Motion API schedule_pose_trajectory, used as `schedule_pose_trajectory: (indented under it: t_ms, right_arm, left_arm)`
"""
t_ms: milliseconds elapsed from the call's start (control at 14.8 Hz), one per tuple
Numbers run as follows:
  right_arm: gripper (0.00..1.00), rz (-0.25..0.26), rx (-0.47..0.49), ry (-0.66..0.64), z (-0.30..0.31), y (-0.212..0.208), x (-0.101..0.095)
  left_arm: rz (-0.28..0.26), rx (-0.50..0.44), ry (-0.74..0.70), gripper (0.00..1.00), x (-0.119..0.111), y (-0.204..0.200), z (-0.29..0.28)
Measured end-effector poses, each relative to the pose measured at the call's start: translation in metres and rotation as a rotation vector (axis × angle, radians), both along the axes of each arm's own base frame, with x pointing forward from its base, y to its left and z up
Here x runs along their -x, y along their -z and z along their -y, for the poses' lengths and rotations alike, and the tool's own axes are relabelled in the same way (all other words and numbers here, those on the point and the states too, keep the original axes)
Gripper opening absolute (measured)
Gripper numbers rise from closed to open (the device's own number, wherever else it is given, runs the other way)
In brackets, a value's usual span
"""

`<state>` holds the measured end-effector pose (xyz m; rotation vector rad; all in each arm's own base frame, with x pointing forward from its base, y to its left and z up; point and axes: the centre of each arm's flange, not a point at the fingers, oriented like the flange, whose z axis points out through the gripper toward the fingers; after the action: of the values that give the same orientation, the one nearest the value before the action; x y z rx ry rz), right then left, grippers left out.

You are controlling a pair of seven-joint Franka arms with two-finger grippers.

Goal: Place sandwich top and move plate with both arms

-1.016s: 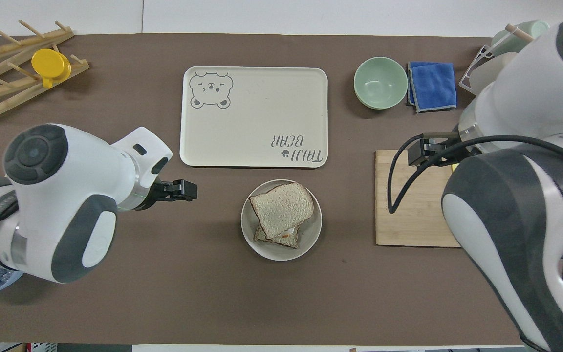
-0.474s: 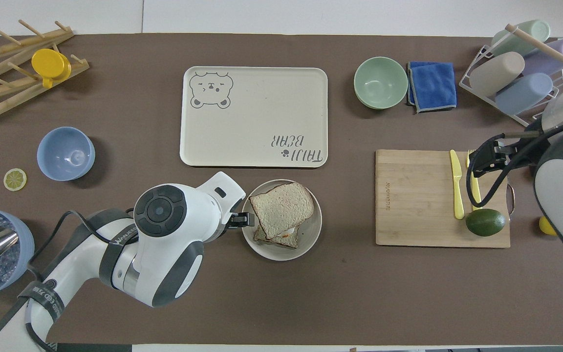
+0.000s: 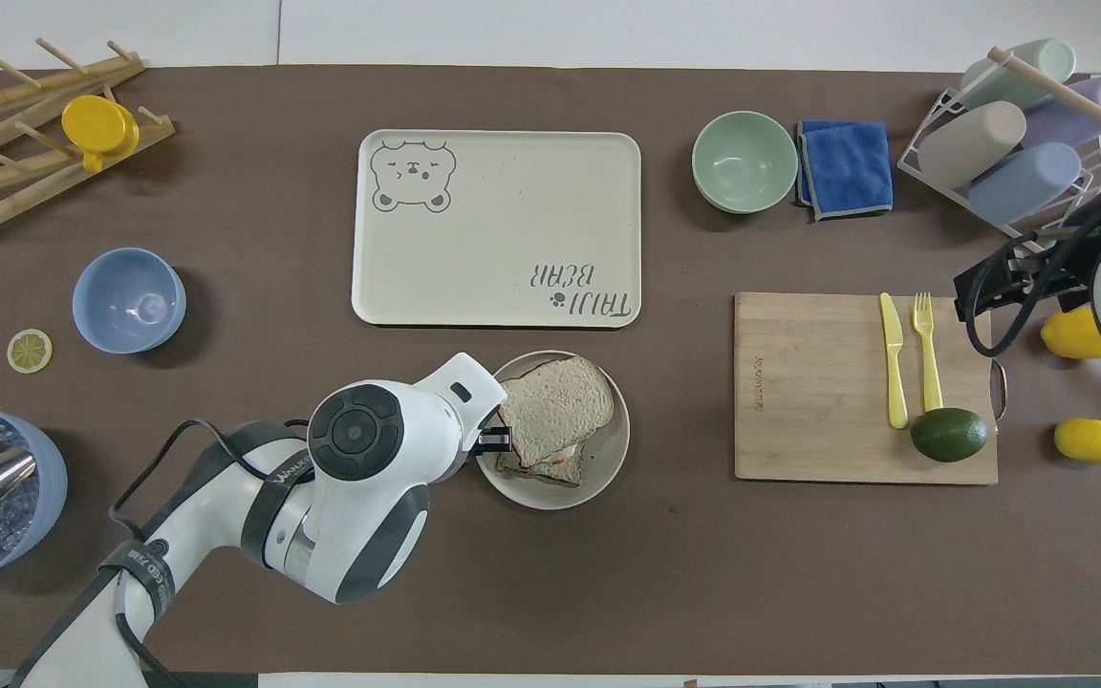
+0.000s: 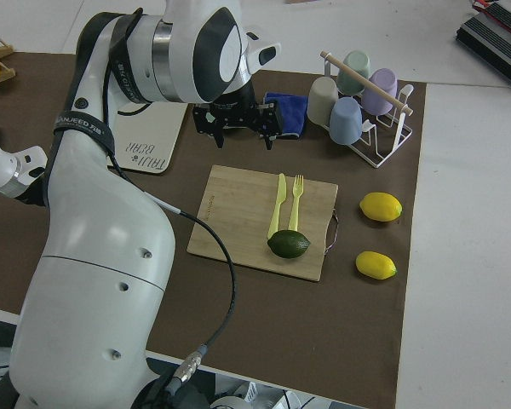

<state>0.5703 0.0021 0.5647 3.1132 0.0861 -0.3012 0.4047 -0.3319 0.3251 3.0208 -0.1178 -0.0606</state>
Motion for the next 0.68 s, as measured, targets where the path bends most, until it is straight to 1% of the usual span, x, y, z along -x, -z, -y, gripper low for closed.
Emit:
schedule_pose_trajectory:
  t_ms: [68, 135, 203, 339, 406, 474, 542, 677]
  right_arm:
    - [1.00, -0.012, -0.002, 0.006, -0.005, -0.002, 0.003]
    - [1.00, -0.019, -0.003, 0.010, -0.009, -0.003, 0.007]
    - [1.00, -0.025, -0.003, 0.006, -0.013, -0.005, 0.011]
    - [1.00, -0.032, -0.004, -0.008, -0.022, -0.007, 0.021]
    - [1.00, -0.034, -0.005, -0.015, -0.025, -0.008, 0.027]
    - [1.00, -0.037, -0.005, -0.018, -0.026, -0.008, 0.032]
    - [1.00, -0.036, -0.005, -0.021, -0.027, -0.009, 0.036]
    - [1.00, -0.009, -0.007, -0.024, -0.029, -0.012, 0.036]
  left_arm:
    - [0.001, 0.001, 0.005, 0.56, 0.000, 0.002, 0.000]
    - [0.001, 0.000, 0.013, 0.50, -0.001, 0.005, 0.001]
    - [0.001, 0.000, 0.018, 0.50, -0.001, 0.007, 0.001]
    - [0.003, 0.001, 0.023, 0.44, -0.002, 0.010, 0.001]
    - [0.004, 0.002, 0.023, 0.44, -0.002, 0.010, 0.001]
    - [0.004, 0.002, 0.025, 0.42, -0.002, 0.011, 0.001]
    - [0.004, 0.002, 0.026, 0.42, -0.002, 0.011, 0.001]
    - [0.005, 0.002, 0.028, 0.41, -0.002, 0.011, 0.001]
